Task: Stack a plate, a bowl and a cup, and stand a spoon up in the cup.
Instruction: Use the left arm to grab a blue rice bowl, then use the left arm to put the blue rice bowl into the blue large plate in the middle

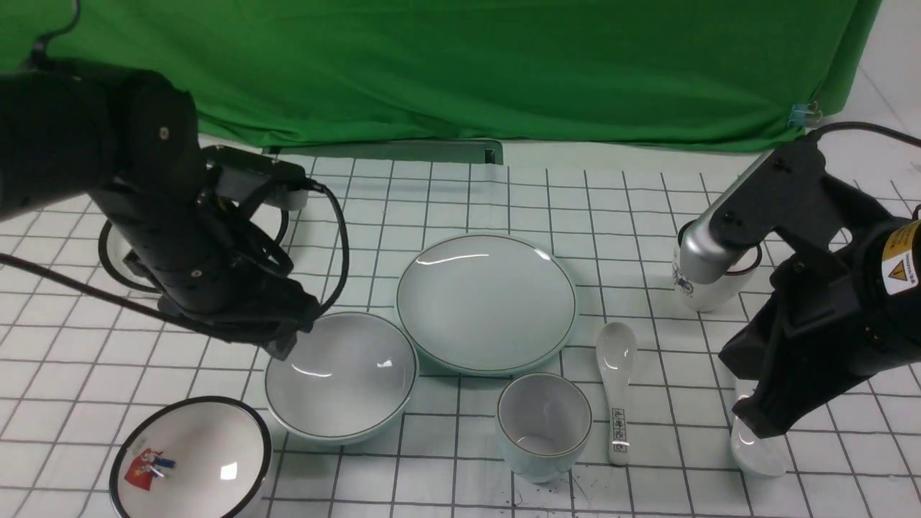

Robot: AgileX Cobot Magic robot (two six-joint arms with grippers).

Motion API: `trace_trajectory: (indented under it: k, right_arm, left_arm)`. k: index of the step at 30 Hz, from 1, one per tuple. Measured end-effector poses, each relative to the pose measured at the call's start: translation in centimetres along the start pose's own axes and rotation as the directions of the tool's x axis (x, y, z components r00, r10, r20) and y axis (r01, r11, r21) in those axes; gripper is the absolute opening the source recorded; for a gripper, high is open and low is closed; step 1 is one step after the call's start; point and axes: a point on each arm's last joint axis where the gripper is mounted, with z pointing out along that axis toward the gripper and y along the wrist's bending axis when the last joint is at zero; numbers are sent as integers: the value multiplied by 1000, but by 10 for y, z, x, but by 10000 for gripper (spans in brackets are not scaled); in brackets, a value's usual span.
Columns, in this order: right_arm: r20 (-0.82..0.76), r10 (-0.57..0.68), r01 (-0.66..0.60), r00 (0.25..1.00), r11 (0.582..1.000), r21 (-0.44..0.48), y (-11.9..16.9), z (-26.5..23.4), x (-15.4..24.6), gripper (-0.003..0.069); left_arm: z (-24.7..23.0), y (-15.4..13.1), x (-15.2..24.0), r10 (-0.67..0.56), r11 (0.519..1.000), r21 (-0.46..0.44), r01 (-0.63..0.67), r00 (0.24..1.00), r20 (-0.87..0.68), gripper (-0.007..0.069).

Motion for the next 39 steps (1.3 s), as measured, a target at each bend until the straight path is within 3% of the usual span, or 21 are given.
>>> trace_trajectory:
  k: [2,6,10,15,17,22,27,32,39]
  right_arm:
    - [5,-1,1,1000,1000,3,0,0,0,13]
    - [31,-1,1,1000,1000,11,-1,0,-3,13]
    - [67,-4,2,998,1000,24,-2,0,-6,13]
    - [70,-4,2,998,1000,25,-2,0,-6,15]
    - [69,-4,2,998,1000,25,-2,0,-6,15]
    - [67,-5,3,998,1000,25,-2,0,-6,15]
    - [50,-1,0,999,1000,20,-3,-7,-9,15]
    - [59,-1,0,998,1000,23,-5,-18,-14,15]
    - [32,0,0,999,1000,14,-5,-22,-14,15]
  left_arm:
    - [11,7,-3,-33,999,6,33,999,1,459]
    - [28,7,-7,-63,997,49,64,998,-11,467]
    - [52,1,-9,-49,991,126,55,998,-43,321]
    - [55,1,-12,-27,993,111,30,999,-25,41]
    - [44,2,-17,-12,995,103,11,1000,6,-10]
    - [-5,-2,-41,-8,993,116,-13,984,176,-11]
    - [-40,-21,-79,-18,963,258,-79,934,356,-11]
    - [-15,-34,-102,-3,949,300,-100,946,325,-11]
    - [57,-37,-121,8,943,326,-61,987,160,-9]
